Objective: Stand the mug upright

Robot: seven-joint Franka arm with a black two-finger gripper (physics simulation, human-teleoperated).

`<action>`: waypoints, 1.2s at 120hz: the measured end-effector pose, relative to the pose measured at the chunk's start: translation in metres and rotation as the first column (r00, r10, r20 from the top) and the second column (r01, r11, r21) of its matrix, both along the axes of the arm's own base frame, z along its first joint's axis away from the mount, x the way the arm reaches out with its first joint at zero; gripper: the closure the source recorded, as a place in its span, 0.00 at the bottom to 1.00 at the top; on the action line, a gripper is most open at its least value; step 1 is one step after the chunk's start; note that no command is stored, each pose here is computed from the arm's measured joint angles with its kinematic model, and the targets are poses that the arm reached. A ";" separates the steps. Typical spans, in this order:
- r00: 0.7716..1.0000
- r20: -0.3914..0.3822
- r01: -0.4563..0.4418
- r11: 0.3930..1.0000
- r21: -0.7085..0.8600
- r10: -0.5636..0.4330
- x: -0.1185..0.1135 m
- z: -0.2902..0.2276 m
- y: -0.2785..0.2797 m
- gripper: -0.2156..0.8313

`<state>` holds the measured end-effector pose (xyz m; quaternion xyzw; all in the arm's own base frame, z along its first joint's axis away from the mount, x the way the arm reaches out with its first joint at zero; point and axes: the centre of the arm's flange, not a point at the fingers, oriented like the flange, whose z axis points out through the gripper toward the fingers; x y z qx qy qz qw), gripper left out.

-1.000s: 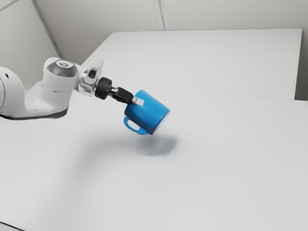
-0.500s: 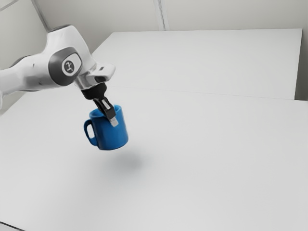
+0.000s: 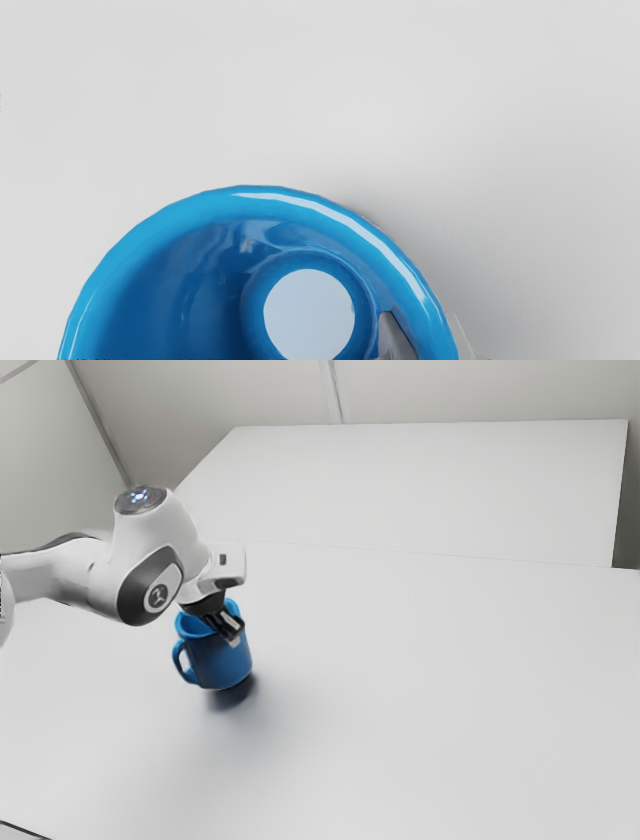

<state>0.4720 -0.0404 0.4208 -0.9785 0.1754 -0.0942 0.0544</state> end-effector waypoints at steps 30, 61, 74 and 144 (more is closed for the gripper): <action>0.993 0.093 -0.075 0.996 -0.039 0.078 0.012 -0.022 -0.001 0.96; 0.987 0.057 -0.148 0.987 -0.068 0.151 0.018 -0.049 0.001 0.96; 0.984 0.038 -0.171 0.982 -0.074 0.174 0.019 -0.058 0.001 0.94; 0.966 -0.039 -0.259 0.960 -0.110 0.257 0.063 0.061 -0.007 0.26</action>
